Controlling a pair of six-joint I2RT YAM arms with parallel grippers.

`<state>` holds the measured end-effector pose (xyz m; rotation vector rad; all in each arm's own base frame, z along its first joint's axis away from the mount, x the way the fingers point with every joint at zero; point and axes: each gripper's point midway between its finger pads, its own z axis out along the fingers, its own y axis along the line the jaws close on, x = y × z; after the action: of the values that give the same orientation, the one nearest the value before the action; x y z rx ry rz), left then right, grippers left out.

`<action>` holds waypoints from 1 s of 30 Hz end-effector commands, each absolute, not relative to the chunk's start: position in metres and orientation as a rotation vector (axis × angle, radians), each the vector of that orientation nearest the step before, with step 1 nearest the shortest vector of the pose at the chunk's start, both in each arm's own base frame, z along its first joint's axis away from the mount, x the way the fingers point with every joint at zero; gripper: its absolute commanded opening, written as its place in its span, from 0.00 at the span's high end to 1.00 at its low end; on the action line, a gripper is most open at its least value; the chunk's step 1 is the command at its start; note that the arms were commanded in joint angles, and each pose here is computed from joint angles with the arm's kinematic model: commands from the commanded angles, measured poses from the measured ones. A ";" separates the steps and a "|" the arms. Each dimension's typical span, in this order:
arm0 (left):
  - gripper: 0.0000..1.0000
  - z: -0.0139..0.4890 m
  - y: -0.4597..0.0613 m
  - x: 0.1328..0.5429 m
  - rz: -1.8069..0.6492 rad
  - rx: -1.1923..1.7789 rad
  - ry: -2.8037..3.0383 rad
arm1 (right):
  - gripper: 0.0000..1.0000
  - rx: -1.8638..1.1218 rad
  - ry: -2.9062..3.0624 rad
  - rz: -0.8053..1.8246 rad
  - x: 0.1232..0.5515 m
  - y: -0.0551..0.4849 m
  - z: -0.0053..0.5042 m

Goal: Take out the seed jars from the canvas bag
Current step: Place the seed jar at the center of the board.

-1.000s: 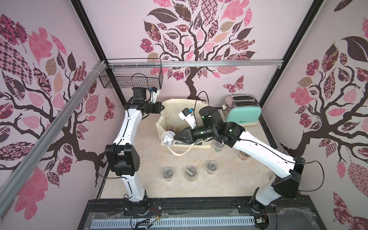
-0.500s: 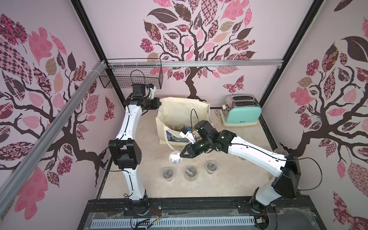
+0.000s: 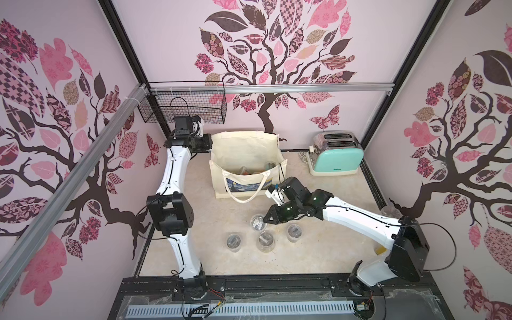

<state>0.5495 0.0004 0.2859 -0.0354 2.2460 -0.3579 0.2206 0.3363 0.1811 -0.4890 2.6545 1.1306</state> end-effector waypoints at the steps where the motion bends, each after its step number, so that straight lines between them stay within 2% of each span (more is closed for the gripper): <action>1: 1.00 0.316 0.013 0.552 -0.324 -0.040 2.146 | 0.81 -0.373 2.586 1.135 0.239 0.324 0.200; 9: 1.00 0.310 0.003 0.539 -0.367 0.035 2.176 | 0.79 -0.246 2.655 1.060 0.260 0.302 0.168; 22: 1.00 0.317 -0.009 0.513 -0.385 0.158 2.176 | 0.78 -0.161 2.745 1.049 0.265 0.291 0.116; 27: 0.87 0.317 -0.010 0.512 -0.391 0.153 2.179 | 0.77 -0.146 2.782 1.054 0.264 0.290 0.103; 30: 0.66 0.318 -0.009 0.513 -0.395 0.143 2.181 | 0.76 -0.139 2.810 1.044 0.264 0.290 0.098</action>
<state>0.5206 -0.0120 0.2969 0.1284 2.2243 -0.4076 0.2631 0.2898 0.1042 -0.1586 2.7797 1.0357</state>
